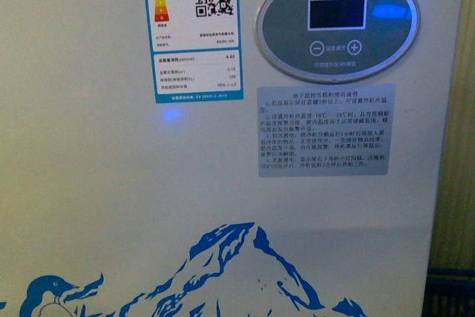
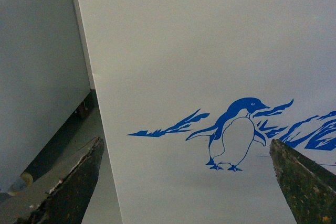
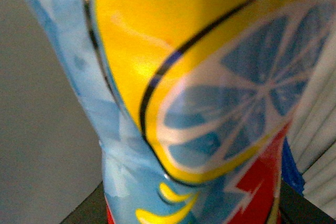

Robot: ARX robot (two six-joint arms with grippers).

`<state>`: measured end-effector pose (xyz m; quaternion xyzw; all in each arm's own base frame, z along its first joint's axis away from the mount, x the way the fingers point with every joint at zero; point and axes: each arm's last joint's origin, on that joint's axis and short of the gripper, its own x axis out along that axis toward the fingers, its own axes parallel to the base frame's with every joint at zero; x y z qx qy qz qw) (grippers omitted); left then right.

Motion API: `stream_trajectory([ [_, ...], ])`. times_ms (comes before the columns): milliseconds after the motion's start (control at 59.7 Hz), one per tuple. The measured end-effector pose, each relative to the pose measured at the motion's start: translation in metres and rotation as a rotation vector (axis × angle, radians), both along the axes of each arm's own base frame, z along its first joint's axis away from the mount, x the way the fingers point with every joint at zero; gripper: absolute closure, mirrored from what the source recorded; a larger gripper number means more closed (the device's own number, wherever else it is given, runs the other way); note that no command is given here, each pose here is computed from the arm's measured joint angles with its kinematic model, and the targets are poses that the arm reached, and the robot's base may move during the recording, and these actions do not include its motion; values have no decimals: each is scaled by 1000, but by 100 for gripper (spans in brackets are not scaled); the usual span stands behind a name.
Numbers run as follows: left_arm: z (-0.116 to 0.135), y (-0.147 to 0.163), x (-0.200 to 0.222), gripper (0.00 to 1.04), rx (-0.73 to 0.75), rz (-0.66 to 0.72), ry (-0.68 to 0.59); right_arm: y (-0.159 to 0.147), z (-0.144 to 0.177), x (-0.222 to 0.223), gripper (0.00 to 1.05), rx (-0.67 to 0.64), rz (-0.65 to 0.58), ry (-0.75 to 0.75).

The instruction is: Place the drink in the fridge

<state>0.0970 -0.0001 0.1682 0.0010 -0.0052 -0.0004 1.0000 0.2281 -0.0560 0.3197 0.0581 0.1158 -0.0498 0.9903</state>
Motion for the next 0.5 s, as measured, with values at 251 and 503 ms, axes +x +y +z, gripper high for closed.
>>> stream_trajectory([
  [251,0,0,0,8,0,0,0,17,32,-75,61,98,25,-139],
  [503,0,0,0,8,0,0,0,24,38,-121,61,115,-9,-248],
])
